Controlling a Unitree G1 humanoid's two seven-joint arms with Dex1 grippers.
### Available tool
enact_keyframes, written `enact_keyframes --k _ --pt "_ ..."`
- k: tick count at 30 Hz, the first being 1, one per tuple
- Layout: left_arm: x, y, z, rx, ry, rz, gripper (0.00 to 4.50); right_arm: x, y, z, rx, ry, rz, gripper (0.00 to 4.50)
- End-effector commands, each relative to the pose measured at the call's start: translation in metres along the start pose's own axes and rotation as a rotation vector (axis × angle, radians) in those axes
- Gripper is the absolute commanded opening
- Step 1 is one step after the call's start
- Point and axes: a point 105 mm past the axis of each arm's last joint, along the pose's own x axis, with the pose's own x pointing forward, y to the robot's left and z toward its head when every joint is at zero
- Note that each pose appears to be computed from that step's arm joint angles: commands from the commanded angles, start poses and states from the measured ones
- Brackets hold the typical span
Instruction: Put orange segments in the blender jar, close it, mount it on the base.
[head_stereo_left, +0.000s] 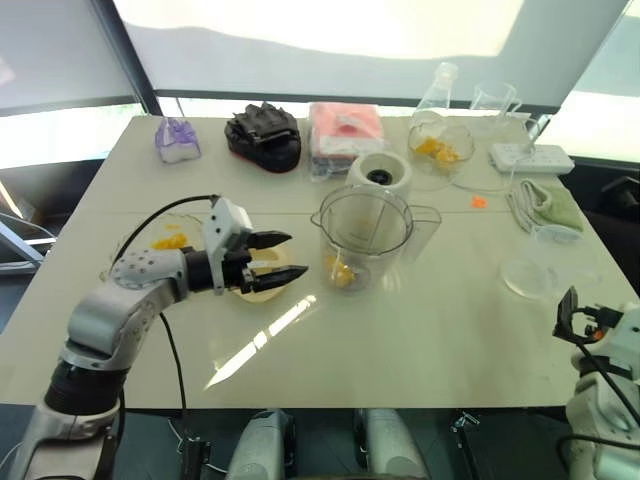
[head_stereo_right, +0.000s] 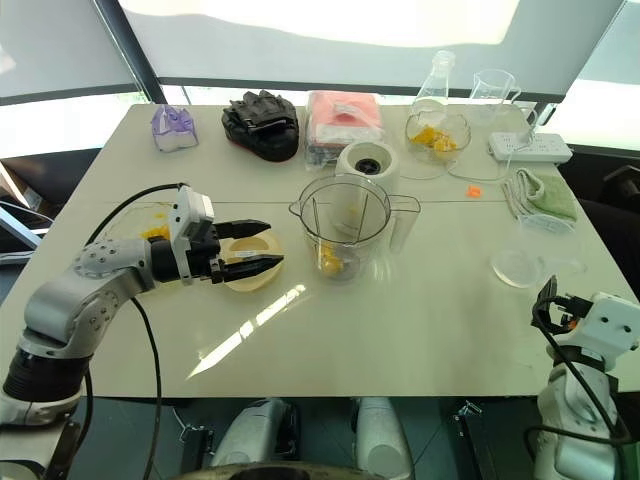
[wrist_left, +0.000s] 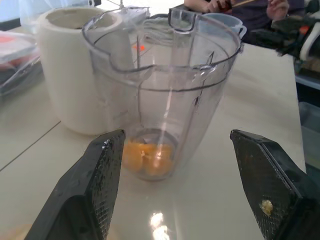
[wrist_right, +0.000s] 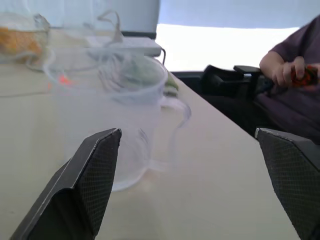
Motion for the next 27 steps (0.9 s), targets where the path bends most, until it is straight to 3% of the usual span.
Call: enact_keyframes --k 1,5,9,14,17,19,27 --pt "-0.015 0.030 0.004 0.095 0.038 0.066 3.49 -0.018 0.007 0.030 0.025 -0.032 0.163 4.48" --pt "-0.018 0.059 -0.013 0.198 0.170 0.054 3.49 -0.042 0.020 0.030 -0.033 0.086 0.429 4.48" --pt "-0.007 0.083 -0.023 0.320 0.283 -0.021 3.49 -0.054 0.014 0.045 -0.034 0.124 0.498 4.48" --pt "0.009 0.097 -0.030 0.437 0.422 -0.170 3.49 -0.086 0.036 0.055 0.006 0.247 0.701 4.48" --pt "0.014 0.099 -0.034 0.449 0.487 -0.231 3.49 -0.093 0.054 0.067 0.030 0.246 0.786 4.48" --pt "0.024 0.097 -0.032 0.383 0.461 -0.256 3.49 -0.097 0.070 0.076 0.049 0.229 0.851 4.48" --pt "0.031 0.091 -0.052 0.327 0.583 -0.320 3.49 -0.081 0.113 0.117 0.112 0.022 0.916 4.48"
